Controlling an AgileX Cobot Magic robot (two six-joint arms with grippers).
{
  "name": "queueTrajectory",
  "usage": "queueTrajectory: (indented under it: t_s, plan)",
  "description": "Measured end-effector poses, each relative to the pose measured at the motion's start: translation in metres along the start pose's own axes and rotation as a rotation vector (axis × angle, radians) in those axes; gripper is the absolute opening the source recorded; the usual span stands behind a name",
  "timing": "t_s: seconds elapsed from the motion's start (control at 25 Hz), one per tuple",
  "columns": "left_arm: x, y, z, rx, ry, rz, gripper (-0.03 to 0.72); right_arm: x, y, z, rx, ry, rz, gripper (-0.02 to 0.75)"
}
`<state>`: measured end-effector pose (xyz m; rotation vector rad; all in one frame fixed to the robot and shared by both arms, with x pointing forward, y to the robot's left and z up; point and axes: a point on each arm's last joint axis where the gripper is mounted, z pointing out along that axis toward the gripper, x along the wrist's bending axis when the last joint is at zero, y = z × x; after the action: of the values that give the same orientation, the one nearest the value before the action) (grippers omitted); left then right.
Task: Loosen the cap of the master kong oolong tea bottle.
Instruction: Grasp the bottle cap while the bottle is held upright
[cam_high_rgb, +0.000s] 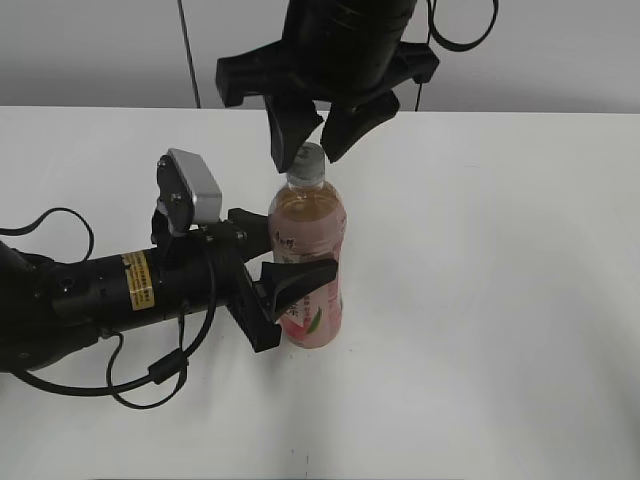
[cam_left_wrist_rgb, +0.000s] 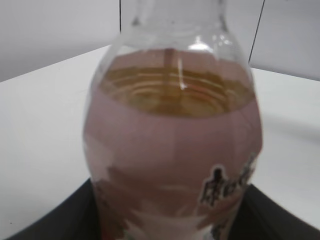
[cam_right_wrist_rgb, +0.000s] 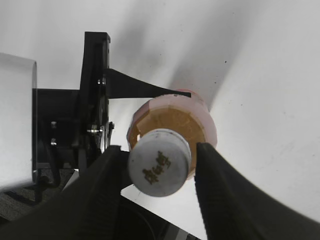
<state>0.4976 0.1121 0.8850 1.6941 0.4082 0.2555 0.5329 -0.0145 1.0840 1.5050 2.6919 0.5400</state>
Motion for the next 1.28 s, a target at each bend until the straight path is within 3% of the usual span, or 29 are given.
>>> queueTrajectory:
  t_s: [0.24, 0.6, 0.76, 1.08, 1.28]
  plan:
    - [0.0, 0.0, 0.0, 0.0, 0.0, 0.0, 0.391, -0.0007, 0.0001, 0.0, -0.001, -0.007, -0.002, 0.27]
    - [0.0, 0.0, 0.0, 0.0, 0.0, 0.0, 0.391, -0.0008, 0.0001, 0.0, -0.001, -0.009, -0.085, 0.27]
    - [0.0, 0.0, 0.0, 0.0, 0.0, 0.0, 0.391, -0.0008, 0.0001, 0.0, 0.0, -0.009, -0.332, 0.27]
    - [0.0, -0.0001, 0.0, 0.001, 0.0, 0.0, 0.391, -0.0007, 0.0006, -0.0007, 0.0, -0.01, -1.054, 0.269]
    - [0.0, -0.0001, 0.0, 0.001, 0.0, 0.0, 0.391, -0.0007, 0.0006, -0.0007, 0.002, -0.01, -1.28, 0.265]
